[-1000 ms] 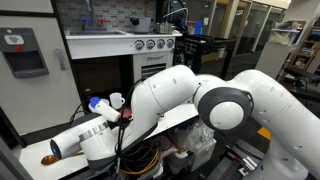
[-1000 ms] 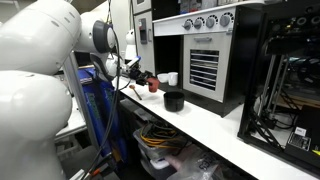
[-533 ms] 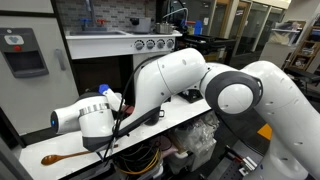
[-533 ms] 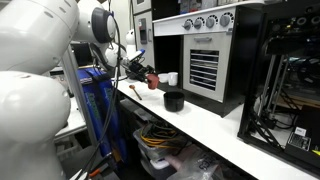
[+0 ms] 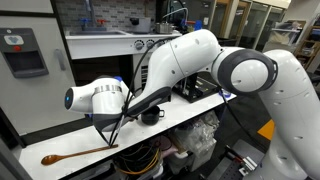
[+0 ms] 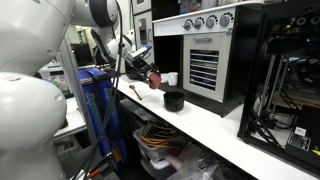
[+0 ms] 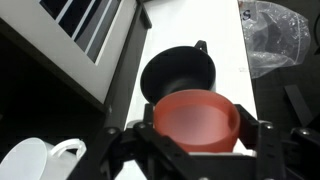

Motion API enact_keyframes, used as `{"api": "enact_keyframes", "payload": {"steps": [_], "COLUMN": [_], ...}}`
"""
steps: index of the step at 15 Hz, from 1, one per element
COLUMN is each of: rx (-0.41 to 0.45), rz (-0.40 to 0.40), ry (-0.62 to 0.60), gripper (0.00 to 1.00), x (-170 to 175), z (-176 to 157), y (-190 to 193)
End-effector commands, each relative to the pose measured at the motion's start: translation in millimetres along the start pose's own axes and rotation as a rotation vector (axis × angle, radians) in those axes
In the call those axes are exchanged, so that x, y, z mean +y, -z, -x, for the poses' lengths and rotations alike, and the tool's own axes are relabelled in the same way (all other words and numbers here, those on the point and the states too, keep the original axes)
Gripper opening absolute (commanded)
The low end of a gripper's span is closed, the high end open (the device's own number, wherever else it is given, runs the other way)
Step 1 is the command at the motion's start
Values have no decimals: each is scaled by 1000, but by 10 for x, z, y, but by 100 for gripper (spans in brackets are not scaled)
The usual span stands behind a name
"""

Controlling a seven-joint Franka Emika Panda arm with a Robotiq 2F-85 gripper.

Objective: Pour the contents in the pink cup into the black pot

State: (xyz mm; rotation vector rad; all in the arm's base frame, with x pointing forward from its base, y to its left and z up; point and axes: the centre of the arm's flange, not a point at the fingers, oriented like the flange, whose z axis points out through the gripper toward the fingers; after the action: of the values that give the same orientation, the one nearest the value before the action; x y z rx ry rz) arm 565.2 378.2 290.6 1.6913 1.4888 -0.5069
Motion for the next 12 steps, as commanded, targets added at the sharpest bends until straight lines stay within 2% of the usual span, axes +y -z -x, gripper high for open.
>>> {"api": "enact_keyframes", "payload": {"steps": [1, 12], "rx": [62, 211], "rz": [-26, -30], "ry": [-25, -70], "gripper": [51, 51], "x": [-141, -153], "z": [374, 757], "y": [-183, -553]}}
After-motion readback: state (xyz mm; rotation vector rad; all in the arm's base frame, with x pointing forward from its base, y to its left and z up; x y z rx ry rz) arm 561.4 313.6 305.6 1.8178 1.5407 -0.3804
